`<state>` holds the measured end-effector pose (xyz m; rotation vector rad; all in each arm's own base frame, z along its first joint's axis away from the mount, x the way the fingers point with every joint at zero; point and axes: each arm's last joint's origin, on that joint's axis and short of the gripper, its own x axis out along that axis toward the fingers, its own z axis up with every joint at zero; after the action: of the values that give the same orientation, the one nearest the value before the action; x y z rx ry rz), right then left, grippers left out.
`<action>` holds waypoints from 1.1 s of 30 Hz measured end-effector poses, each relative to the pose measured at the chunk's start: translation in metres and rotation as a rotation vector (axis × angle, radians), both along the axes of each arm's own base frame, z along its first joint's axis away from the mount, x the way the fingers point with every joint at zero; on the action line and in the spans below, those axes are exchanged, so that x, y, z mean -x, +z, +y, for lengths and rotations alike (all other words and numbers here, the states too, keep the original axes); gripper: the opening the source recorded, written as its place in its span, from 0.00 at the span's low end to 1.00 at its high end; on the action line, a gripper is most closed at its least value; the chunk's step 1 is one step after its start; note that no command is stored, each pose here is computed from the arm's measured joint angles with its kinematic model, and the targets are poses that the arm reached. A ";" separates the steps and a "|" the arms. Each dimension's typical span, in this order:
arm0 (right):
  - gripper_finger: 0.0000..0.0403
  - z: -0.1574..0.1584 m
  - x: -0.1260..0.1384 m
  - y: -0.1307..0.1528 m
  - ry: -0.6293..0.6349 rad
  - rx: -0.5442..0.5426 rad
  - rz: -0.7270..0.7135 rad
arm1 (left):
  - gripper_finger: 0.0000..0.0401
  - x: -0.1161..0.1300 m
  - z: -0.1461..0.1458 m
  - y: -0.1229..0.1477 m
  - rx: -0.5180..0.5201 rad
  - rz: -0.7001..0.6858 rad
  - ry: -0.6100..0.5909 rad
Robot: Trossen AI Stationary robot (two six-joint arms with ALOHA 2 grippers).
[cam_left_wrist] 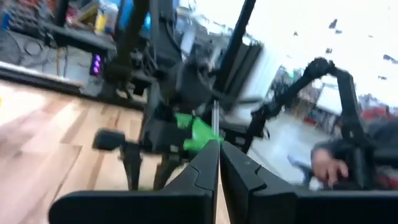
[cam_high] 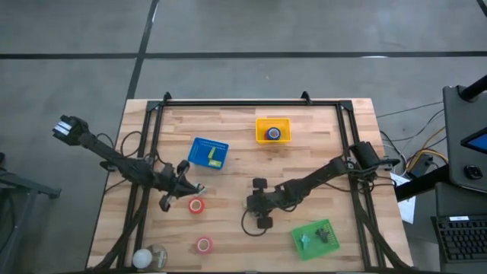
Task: Pick and place Stapler, Stapler remover, tape
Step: Put the green stapler pin box into the blue bin
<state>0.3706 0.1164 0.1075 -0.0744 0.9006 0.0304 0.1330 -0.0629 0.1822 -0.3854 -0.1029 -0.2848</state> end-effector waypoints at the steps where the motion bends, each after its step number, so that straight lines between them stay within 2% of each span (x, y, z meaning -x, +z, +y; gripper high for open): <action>1: 0.34 0.000 0.000 0.002 0.009 0.010 -0.002 | 0.05 0.000 0.000 0.003 0.013 -0.015 0.013; 5: 0.26 0.000 -0.006 0.016 0.026 0.067 -0.030 | 0.05 -0.003 0.001 0.010 0.156 -0.006 0.040; 8: 0.24 0.000 -0.012 0.038 0.015 0.122 -0.090 | 0.05 -0.005 0.004 0.015 0.290 0.007 0.129; 13: 0.27 -0.001 -0.016 0.056 0.007 0.229 -0.097 | 0.09 -0.012 0.003 0.017 0.358 0.060 0.218; 18: 0.28 -0.002 -0.024 0.080 -0.024 0.379 -0.145 | 0.18 -0.022 0.001 0.011 0.383 0.149 0.357; 22: 0.26 -0.001 -0.030 0.092 -0.017 0.460 -0.170 | 0.31 -0.032 -0.002 0.011 0.389 0.173 0.406; 28: 0.28 -0.001 -0.035 0.105 -0.017 0.516 -0.200 | 0.56 -0.047 -0.010 0.017 0.370 0.191 0.424; 33: 0.27 -0.001 -0.037 0.109 -0.021 0.526 -0.212 | 0.66 -0.057 -0.014 0.020 0.356 0.199 0.453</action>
<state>0.4076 0.1154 0.2167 -0.5478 0.6785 -0.2316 0.1904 -0.0766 0.2018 -0.7263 -0.0423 0.2242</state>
